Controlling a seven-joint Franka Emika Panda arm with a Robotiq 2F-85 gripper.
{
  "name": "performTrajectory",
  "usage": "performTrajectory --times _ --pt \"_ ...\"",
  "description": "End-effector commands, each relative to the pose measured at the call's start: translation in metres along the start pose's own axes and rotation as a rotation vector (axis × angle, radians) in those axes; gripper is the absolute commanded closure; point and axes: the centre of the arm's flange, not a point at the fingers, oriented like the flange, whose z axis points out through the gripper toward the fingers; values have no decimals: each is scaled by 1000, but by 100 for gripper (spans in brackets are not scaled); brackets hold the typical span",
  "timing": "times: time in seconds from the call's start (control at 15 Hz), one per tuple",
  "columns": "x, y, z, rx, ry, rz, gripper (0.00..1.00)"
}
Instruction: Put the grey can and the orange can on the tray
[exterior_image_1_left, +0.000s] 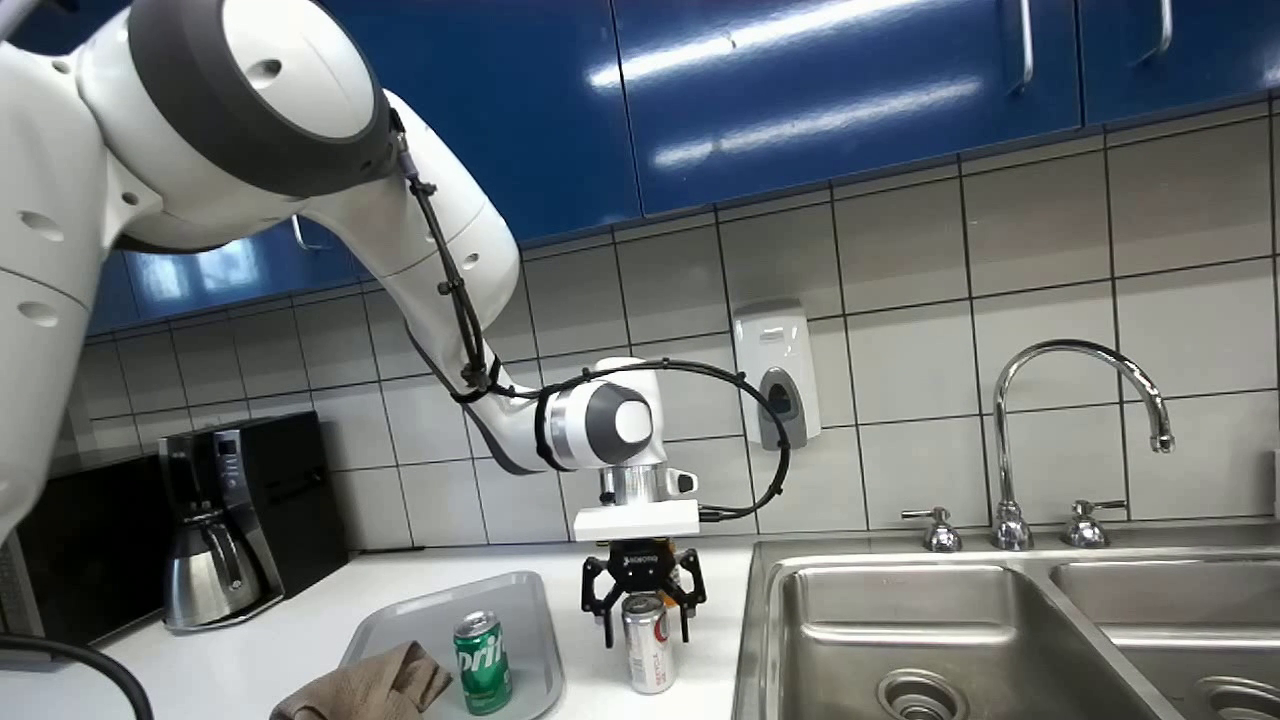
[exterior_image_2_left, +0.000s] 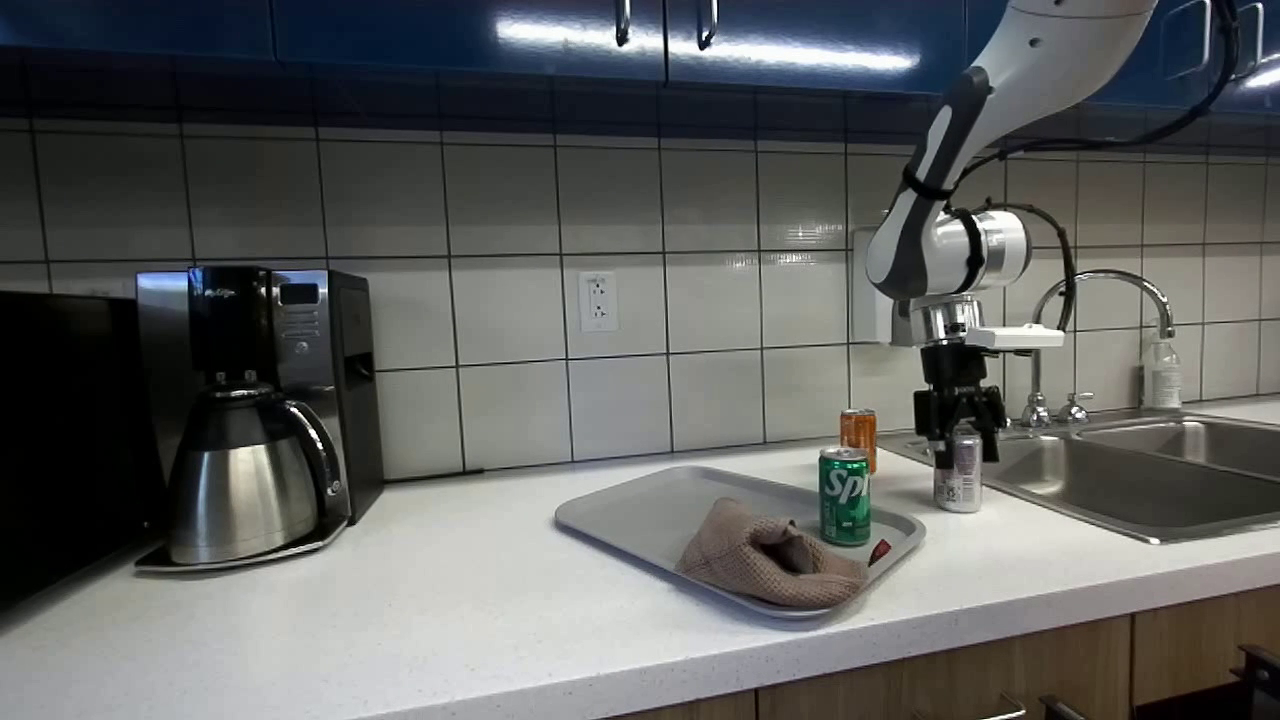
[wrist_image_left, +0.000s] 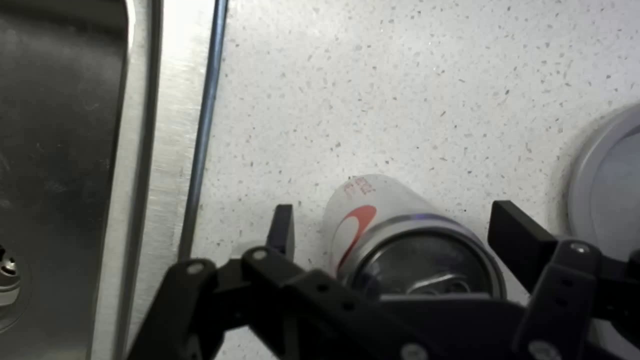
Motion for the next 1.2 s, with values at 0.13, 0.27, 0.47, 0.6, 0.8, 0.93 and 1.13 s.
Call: performTrajectory --times 0.13,0.27,0.47,0.6,0.8,0.93,1.13 --pt "-4 -6 4 -39 29 -5 0" --pt "-4 -8 5 -44 38 -12 0" --pt "-4 -9 5 -48 53 -20 0" --pt "-3 -10 4 -50 63 -23 0" --pt "-4 -11 2 -55 73 -29 0" --pt "-5 -12 2 -57 75 -27 0" --pt "-9 -12 1 -60 73 -28 0"
